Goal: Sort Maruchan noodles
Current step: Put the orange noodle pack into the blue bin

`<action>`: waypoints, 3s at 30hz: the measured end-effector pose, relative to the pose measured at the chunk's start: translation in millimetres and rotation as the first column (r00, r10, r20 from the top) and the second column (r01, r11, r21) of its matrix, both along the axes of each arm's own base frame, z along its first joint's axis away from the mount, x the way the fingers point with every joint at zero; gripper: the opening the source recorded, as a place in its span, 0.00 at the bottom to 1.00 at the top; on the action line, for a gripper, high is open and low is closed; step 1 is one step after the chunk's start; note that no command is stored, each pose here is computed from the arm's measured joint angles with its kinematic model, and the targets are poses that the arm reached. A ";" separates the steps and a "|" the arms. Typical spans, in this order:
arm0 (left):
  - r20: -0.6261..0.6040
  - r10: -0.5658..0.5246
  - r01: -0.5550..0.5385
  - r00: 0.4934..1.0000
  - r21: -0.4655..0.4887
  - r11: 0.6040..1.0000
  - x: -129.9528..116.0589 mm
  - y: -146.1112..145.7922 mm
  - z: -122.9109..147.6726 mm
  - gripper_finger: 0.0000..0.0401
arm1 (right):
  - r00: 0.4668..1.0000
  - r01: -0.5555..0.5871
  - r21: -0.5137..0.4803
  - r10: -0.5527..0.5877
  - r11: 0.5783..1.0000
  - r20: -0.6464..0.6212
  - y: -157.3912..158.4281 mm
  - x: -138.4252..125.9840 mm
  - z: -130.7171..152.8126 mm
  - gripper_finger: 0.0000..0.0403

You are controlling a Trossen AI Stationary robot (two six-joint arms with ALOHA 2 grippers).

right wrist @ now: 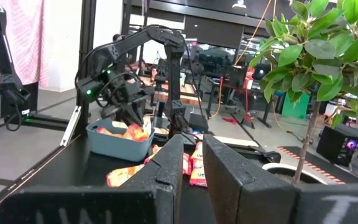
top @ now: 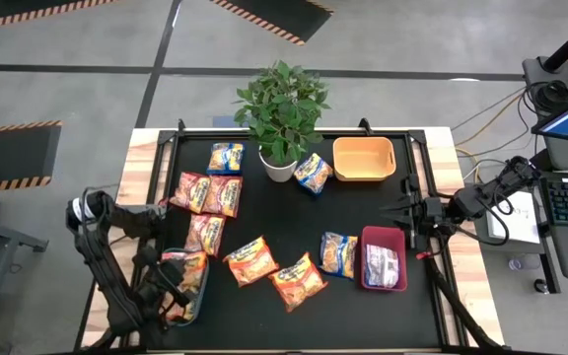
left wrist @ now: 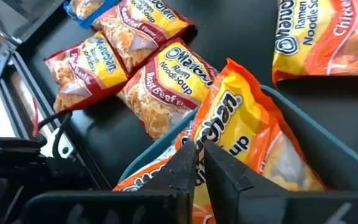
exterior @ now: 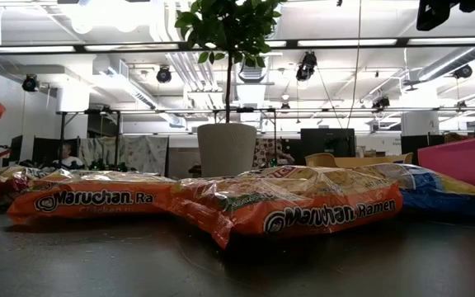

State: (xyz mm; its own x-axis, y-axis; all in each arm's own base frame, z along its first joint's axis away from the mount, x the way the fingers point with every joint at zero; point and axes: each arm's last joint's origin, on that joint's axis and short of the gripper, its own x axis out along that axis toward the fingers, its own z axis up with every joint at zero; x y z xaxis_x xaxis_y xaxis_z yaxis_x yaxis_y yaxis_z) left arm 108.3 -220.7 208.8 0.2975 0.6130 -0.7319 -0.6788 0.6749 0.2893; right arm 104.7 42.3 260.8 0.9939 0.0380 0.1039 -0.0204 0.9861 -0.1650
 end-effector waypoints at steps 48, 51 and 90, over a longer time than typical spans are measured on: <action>-0.202 -0.462 0.295 0.864 -0.542 0.787 49.3 80.7 97.9 0.39 | 1.000 -0.002 -0.003 0.002 1.000 -0.001 0.1 0.0 -0.1 0.13; -0.161 -0.458 0.304 0.874 -0.553 0.776 41.7 87.6 88.6 0.37 | 1.000 -0.002 -0.003 0.002 1.000 -0.001 0.1 0.0 -0.1 0.13; 0.016 -0.422 0.388 0.906 -0.427 0.817 26.7 91.8 53.5 0.00 | 1.000 -0.002 0.008 0.002 1.000 -0.003 0.2 0.4 -0.3 0.13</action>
State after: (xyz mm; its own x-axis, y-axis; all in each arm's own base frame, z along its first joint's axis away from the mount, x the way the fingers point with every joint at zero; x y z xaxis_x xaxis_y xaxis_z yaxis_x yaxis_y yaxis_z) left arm 135.0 -128.9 262.4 0.3852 0.0876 -0.9187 -0.3052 0.9515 -0.0373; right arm 105.0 42.5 260.5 0.9941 0.0392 0.1013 -0.0229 0.9872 -0.1575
